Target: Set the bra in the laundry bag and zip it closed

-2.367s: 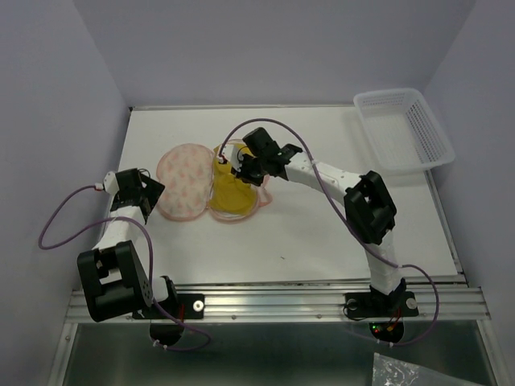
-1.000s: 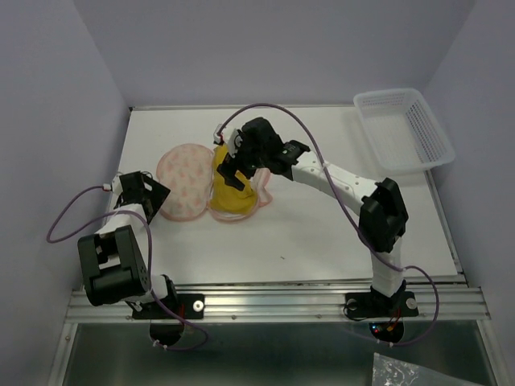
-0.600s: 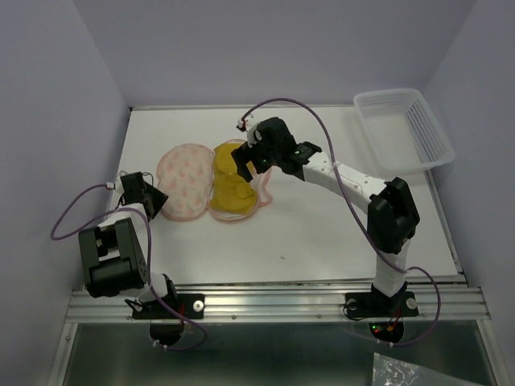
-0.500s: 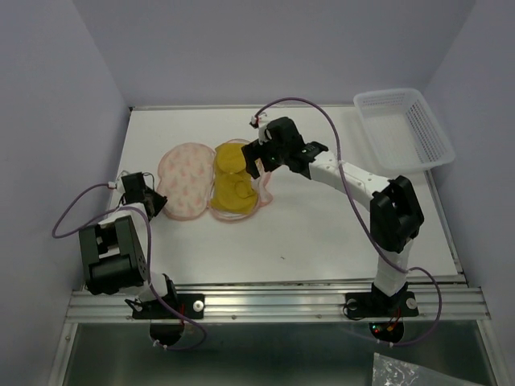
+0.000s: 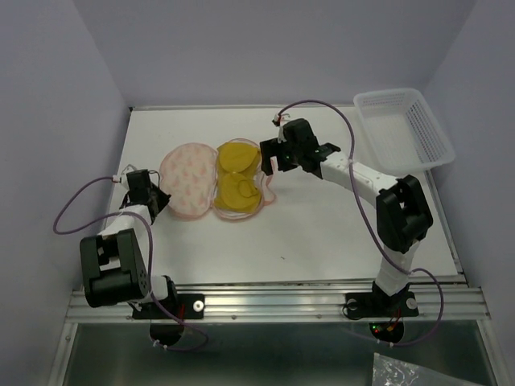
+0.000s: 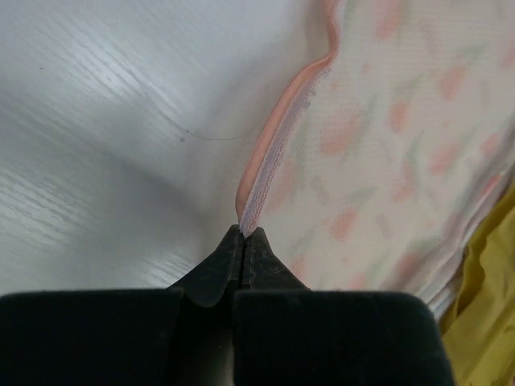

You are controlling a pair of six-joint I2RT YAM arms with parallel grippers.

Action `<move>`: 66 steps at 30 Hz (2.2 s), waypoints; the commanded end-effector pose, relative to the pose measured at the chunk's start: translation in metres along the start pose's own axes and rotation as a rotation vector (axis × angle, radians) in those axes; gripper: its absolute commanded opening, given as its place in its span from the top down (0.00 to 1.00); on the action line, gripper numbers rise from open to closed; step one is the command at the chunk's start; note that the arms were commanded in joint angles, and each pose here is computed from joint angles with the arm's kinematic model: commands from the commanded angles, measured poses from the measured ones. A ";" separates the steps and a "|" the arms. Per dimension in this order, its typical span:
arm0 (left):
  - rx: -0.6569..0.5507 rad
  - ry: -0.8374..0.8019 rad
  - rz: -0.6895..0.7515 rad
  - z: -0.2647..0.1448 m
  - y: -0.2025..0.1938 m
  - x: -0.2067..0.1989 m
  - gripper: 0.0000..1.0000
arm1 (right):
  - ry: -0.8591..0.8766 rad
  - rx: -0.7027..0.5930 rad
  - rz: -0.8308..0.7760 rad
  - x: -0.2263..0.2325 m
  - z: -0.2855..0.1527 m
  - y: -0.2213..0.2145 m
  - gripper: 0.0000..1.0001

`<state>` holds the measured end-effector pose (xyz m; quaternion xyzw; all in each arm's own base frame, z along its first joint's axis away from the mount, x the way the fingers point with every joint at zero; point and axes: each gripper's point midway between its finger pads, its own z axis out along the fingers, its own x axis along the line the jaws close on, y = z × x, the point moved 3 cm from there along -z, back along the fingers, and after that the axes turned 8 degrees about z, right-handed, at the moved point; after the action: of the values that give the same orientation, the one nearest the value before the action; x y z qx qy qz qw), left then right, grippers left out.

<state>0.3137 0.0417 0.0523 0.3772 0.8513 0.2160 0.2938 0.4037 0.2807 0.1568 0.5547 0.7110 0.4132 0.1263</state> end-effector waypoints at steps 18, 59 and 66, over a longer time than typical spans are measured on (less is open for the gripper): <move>-0.405 -0.244 0.393 -0.115 0.024 -0.153 1.00 | -0.103 -0.147 0.053 -0.010 -0.041 0.020 0.00; -0.113 -0.399 0.808 -0.113 -0.154 -0.303 0.14 | -0.334 -0.205 0.291 -0.079 -0.076 -0.012 0.00; -0.205 -0.508 0.670 -0.164 -0.112 -0.305 0.01 | -0.289 -0.182 0.280 -0.073 -0.077 -0.018 0.00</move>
<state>0.3144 -0.2953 0.1407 0.7054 0.5473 0.2709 0.3598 0.3650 0.1781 0.1496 0.6954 0.5782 0.3657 0.2202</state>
